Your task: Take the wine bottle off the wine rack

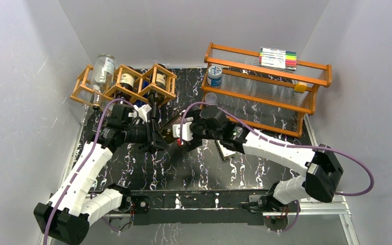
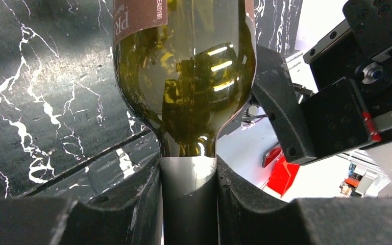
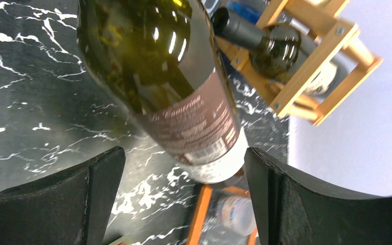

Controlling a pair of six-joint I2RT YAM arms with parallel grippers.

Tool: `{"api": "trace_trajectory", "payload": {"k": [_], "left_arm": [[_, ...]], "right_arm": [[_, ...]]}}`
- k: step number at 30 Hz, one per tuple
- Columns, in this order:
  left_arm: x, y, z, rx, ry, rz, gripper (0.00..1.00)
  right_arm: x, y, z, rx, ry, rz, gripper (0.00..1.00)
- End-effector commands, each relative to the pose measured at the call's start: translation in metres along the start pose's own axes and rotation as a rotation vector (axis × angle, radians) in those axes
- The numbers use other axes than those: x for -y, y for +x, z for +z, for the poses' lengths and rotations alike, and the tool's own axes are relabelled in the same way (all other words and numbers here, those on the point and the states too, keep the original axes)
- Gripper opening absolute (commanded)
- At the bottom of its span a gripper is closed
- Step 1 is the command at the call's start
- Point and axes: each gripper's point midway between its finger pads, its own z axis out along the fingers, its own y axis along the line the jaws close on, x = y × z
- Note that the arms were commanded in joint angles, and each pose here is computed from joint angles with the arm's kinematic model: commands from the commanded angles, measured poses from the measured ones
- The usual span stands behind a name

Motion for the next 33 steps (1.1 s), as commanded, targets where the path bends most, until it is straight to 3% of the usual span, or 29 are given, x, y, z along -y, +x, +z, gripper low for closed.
{"api": "trace_trajectory", "payload": {"k": [1,12,26,29,30,33], "left_arm": [[0.021,0.002,-0.011,0.024,0.102,0.084,0.0],[0.019,0.008,-0.013,-0.011,0.081,0.089,0.0],[0.014,0.008,-0.011,-0.029,0.056,0.075,0.0],[0.017,0.009,-0.014,-0.023,0.062,0.077,0.0],[0.017,0.008,-0.015,-0.017,0.06,0.078,0.04],[0.02,0.005,-0.02,0.018,0.054,0.088,0.33]], "right_arm": [[0.027,-0.031,0.014,0.101,0.109,-0.257,0.98],[-0.003,-0.039,0.056,0.187,-0.057,-0.273,0.98],[-0.012,-0.052,0.076,0.223,-0.004,-0.213,0.98],[-0.012,-0.053,0.077,0.228,0.003,-0.183,0.92],[-0.012,-0.053,0.078,0.23,0.011,-0.161,0.89],[-0.005,-0.055,0.074,0.239,0.062,-0.13,0.8]]}}
